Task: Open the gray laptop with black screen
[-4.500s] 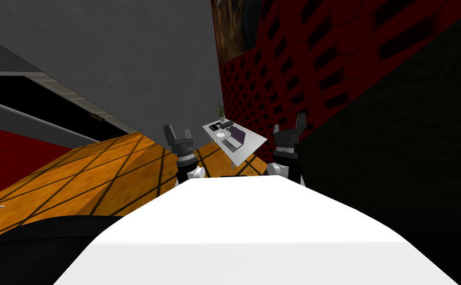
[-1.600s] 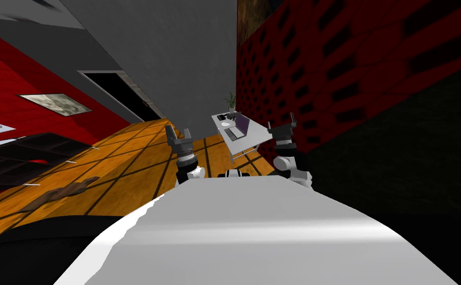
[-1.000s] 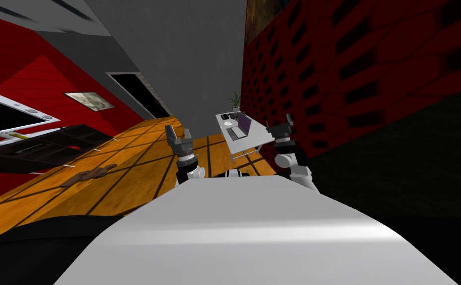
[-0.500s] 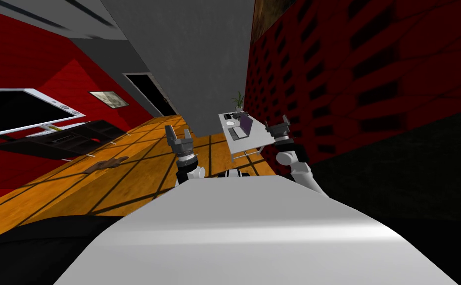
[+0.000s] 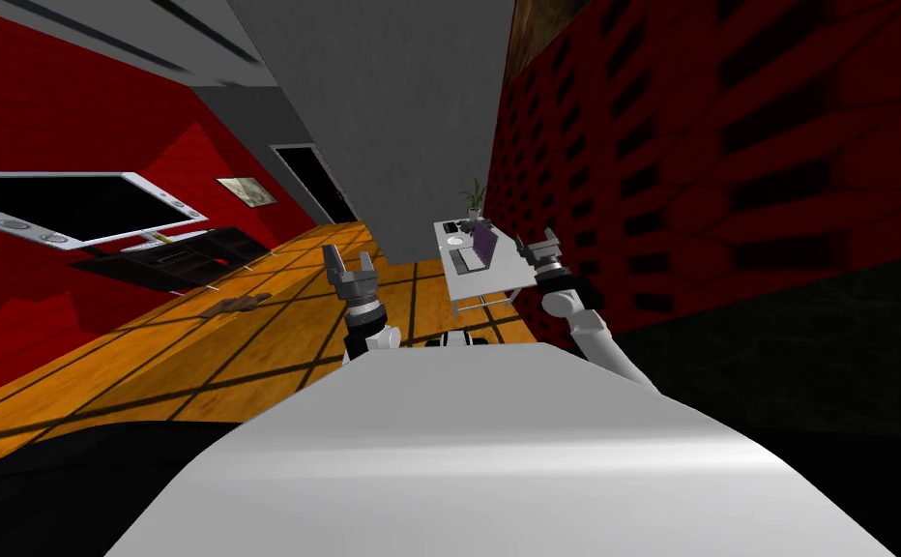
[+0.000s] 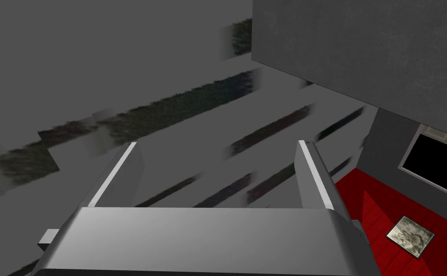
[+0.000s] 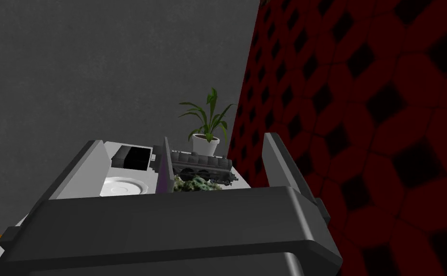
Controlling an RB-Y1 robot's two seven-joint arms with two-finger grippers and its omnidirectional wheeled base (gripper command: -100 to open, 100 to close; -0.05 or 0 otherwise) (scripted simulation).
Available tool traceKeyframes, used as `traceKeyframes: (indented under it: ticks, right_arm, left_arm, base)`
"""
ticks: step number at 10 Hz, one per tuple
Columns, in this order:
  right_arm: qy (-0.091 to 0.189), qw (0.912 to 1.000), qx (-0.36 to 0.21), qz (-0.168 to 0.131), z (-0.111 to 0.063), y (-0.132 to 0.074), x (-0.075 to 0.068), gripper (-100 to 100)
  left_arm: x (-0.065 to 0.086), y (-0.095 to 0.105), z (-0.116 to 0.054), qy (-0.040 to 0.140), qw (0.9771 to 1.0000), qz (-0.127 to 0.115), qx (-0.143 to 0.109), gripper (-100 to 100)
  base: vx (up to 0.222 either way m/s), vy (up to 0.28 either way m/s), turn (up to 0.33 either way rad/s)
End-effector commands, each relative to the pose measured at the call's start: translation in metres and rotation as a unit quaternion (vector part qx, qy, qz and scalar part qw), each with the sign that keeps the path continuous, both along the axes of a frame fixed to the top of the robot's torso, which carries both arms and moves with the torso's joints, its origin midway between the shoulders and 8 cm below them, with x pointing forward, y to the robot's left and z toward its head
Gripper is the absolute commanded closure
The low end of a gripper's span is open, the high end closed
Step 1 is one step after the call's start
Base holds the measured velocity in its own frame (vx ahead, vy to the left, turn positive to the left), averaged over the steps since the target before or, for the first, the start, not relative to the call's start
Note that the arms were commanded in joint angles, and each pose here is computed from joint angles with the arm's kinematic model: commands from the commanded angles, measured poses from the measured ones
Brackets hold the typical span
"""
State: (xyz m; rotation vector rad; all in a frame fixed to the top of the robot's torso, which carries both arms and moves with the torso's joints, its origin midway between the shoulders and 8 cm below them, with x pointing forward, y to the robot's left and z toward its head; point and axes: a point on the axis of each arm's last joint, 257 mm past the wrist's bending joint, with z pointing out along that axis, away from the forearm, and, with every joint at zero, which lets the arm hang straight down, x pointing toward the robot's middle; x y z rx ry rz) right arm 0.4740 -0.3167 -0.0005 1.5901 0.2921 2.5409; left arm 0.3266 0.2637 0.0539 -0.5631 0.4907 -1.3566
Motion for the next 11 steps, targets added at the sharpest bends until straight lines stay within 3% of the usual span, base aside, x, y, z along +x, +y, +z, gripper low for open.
traceKeyframes:
  ticks: [1, 6, 10, 11]
  right_arm:
    - [0.028, 0.9979, 0.049, 0.031, -0.009, -0.002, 0.010, -100]
    - [0.068, 0.9853, 0.138, 0.075, -0.022, -0.006, 0.024, -100]
    - [0.106, 0.9675, 0.204, 0.104, -0.036, -0.009, 0.037, -100]
    - [0.123, 0.9589, 0.229, 0.114, -0.044, -0.011, 0.043, -100]
  left_arm:
    - [0.000, 0.000, 0.000, 0.000, 1.0000, 0.000, 0.000, 0]
    - [0.000, 0.000, 0.000, 0.000, 1.0000, 0.000, 0.000, 0]
    - [0.000, 0.000, 0.000, 0.000, 1.0000, 0.000, 0.000, 0]
    - [0.000, 0.000, 0.000, 0.000, 1.0000, 0.000, 0.000, 0]
  base:
    - [-0.005, -0.058, 0.132]
    - [0.002, -0.066, 0.124]
    - [0.012, -0.058, 0.112]
    - [0.015, -0.066, 0.147]
